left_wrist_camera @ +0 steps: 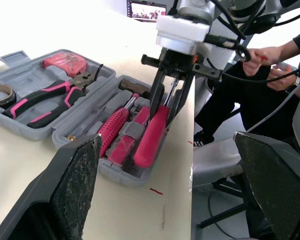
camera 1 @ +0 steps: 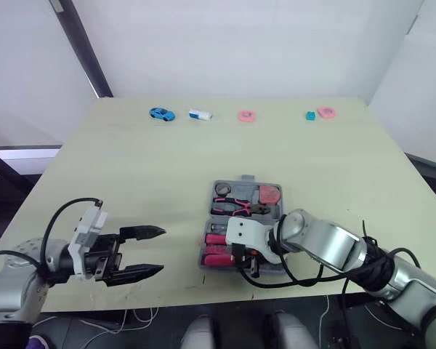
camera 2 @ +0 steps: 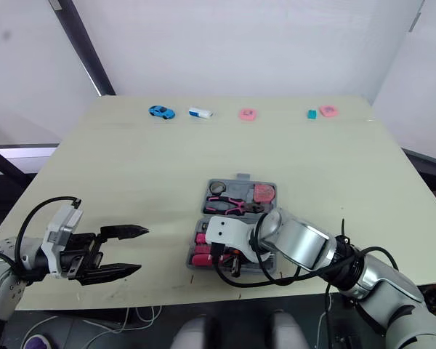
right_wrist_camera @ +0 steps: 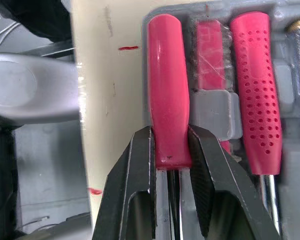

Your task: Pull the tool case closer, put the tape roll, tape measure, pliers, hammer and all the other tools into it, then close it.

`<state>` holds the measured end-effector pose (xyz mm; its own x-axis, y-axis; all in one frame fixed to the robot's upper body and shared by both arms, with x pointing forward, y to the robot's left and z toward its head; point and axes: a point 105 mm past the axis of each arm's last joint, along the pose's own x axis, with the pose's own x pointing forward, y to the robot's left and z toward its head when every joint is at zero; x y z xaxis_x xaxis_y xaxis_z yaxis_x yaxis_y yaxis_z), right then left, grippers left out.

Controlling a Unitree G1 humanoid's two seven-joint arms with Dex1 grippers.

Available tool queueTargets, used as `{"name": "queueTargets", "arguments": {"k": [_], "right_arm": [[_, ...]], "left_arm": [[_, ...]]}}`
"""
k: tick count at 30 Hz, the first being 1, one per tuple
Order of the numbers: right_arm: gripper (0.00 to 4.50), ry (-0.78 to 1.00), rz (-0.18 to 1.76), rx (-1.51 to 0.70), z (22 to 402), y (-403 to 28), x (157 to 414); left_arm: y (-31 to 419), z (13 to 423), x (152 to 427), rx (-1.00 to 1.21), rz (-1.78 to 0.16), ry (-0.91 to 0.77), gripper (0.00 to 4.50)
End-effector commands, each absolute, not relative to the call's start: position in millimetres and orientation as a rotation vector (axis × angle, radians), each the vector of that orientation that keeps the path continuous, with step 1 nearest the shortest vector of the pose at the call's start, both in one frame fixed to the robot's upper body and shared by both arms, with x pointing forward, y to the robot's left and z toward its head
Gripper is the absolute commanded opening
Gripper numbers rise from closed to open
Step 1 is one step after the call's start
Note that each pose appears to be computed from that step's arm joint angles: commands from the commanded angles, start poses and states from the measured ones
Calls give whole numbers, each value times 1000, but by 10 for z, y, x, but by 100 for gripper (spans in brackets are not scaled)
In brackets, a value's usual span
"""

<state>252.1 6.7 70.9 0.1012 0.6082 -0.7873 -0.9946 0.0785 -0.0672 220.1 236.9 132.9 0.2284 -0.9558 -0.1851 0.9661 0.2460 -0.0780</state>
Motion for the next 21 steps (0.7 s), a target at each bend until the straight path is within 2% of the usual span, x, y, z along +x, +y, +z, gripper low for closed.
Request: {"name": "queueTargets", "arguments": {"k": [1, 19, 20, 21], "right_arm": [[37, 645, 1370, -729, 745, 164, 2507], [37, 650, 1406, -674, 660, 367, 2493], [87, 649, 1413, -670, 660, 372, 2487], [118, 641, 1416, -668, 666, 378, 2489]], "left_arm": [[2349, 1405, 2156, 91, -1390, 182, 450], [2390, 1361, 2103, 95, -1370, 184, 450], [2393, 1361, 2100, 94, -1369, 184, 450], [2396, 1360, 2097, 94, -1368, 184, 450]]}}
